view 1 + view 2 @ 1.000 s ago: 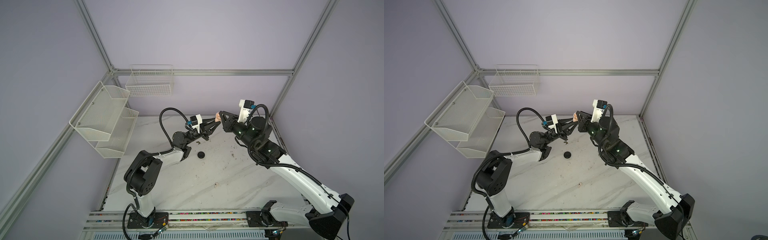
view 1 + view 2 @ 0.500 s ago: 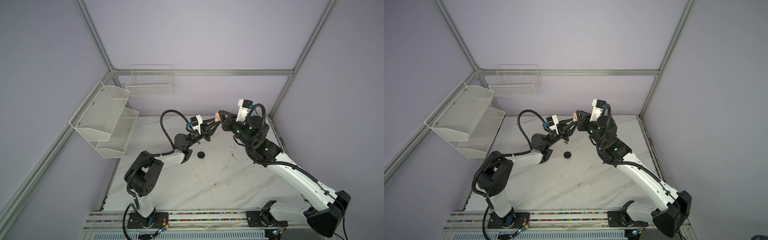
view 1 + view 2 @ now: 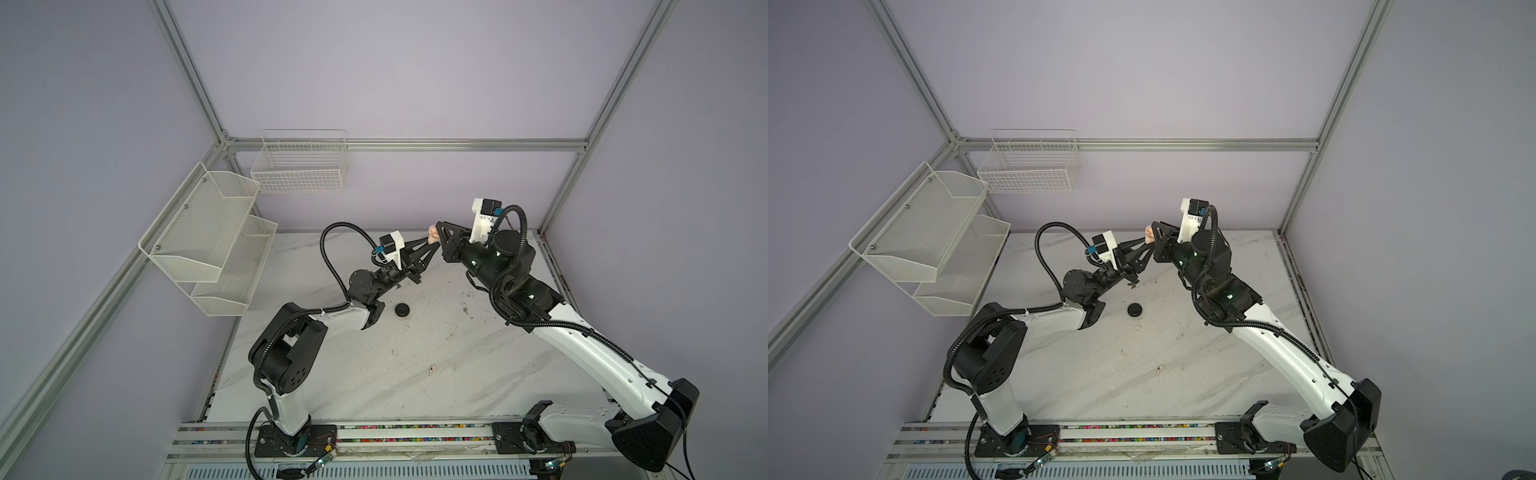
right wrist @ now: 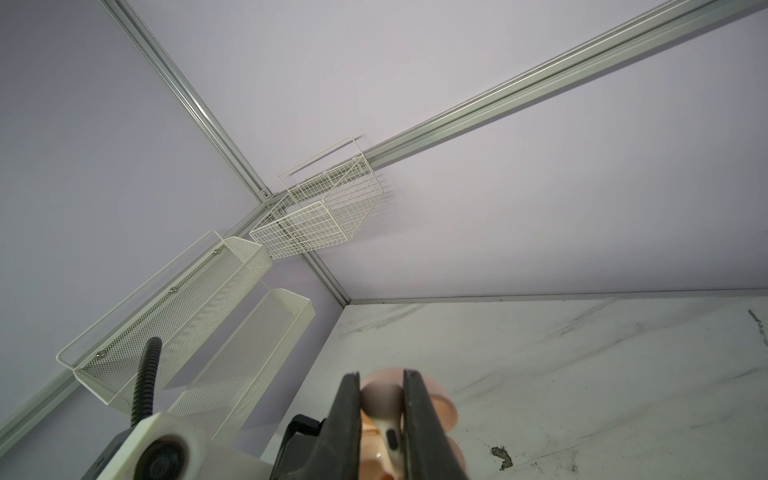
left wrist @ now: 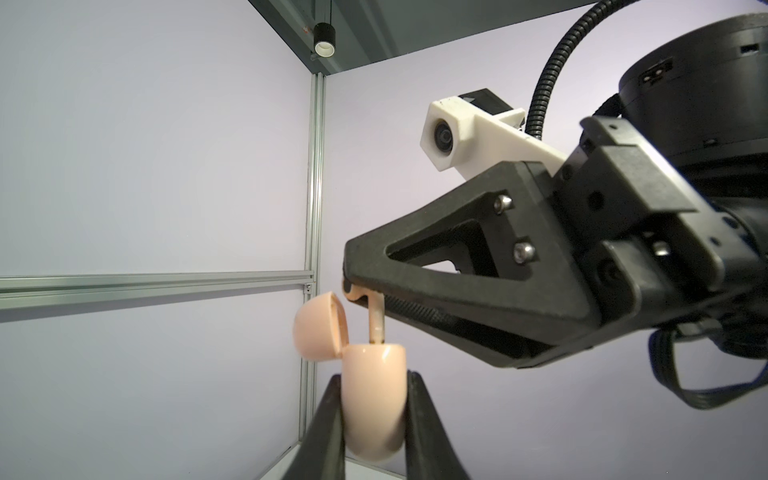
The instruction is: Insert the wireless bluetooth earbuds into the charging case
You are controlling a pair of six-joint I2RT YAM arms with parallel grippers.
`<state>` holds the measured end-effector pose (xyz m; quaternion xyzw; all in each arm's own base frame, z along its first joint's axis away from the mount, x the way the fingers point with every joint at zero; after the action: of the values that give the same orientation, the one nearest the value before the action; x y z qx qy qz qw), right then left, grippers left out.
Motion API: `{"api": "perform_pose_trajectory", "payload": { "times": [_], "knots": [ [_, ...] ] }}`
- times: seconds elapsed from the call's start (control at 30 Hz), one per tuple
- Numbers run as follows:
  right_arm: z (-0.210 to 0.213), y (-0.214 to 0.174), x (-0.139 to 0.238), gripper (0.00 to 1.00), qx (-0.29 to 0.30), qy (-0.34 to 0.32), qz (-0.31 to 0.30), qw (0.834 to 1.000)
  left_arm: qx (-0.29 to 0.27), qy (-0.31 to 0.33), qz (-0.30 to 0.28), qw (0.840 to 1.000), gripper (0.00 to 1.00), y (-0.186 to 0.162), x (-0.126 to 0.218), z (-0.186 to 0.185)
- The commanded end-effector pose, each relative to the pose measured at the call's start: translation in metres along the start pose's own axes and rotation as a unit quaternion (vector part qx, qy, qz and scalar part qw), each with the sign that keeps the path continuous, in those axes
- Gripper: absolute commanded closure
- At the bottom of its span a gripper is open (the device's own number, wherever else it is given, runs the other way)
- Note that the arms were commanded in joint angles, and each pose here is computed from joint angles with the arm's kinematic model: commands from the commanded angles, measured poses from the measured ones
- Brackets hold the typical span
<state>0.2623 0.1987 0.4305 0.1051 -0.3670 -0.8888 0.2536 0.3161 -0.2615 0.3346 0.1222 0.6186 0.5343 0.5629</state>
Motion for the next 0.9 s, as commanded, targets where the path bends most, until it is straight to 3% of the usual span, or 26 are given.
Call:
{"api": "perform_pose_trajectory", "payload": {
  "times": [0.0,0.87],
  "knots": [
    [0.005,0.005,0.002,0.95,0.015,-0.007,0.002,1.000,-0.023,0.013,-0.055,0.998,1.00,0.032,0.002,-0.002],
    [0.024,0.014,-0.007,0.96,0.014,0.033,0.020,0.999,-0.017,0.036,-0.042,0.998,1.00,0.024,0.008,-0.002]
  ]
}}
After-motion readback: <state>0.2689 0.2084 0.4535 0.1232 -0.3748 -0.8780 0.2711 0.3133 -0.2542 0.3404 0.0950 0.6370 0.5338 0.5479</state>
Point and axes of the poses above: each gripper's point midway between its finger pads, its own x axis back along the fingers, its own z axis along the line the jaws close on, y = z × x, the point moved 10 cm from there along x, back along the fingers, and after that the axes turned 15 degrees about -x, right-handed, at the moved point
